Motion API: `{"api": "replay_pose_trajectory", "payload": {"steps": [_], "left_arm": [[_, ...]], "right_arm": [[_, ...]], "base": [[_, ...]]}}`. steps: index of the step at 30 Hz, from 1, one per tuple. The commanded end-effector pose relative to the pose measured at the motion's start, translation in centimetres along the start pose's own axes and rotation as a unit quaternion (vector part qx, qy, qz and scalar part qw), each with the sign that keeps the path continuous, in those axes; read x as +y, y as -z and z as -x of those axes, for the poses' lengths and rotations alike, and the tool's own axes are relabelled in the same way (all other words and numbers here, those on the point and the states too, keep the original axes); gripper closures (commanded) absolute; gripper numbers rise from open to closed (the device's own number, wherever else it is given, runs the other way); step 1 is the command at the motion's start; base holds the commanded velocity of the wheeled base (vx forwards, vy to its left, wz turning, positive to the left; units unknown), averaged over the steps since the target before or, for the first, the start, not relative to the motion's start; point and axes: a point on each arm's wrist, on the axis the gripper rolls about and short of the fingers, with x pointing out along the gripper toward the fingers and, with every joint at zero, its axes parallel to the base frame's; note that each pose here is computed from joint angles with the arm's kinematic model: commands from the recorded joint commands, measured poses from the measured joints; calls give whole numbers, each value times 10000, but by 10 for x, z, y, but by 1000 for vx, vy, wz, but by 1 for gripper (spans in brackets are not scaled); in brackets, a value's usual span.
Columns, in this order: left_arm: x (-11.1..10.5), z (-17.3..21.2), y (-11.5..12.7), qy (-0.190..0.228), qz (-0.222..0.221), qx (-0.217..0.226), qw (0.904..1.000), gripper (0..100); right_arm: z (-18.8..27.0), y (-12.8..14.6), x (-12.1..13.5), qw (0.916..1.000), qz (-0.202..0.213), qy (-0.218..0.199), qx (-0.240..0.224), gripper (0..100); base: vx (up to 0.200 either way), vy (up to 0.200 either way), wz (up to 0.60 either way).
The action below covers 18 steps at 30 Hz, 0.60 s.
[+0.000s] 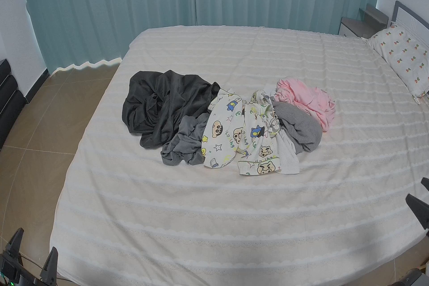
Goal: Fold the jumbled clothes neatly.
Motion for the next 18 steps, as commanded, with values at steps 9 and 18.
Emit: {"api": "replay_pose_trajectory", "payload": {"steps": [9, 18], "left_arm": [[0, 0, 5, 1, 1, 17, 10000, 0], [0, 0, 5, 1, 1, 17, 10000, 0]], "right_arm": [[-240, 11, 22, 9434, -2104, -804, 2433, 0], [-327, 27, 10, 9342, -2726, -154, 2296, 0]], "base": [[0, 0, 0], [0, 0, 0]]}}
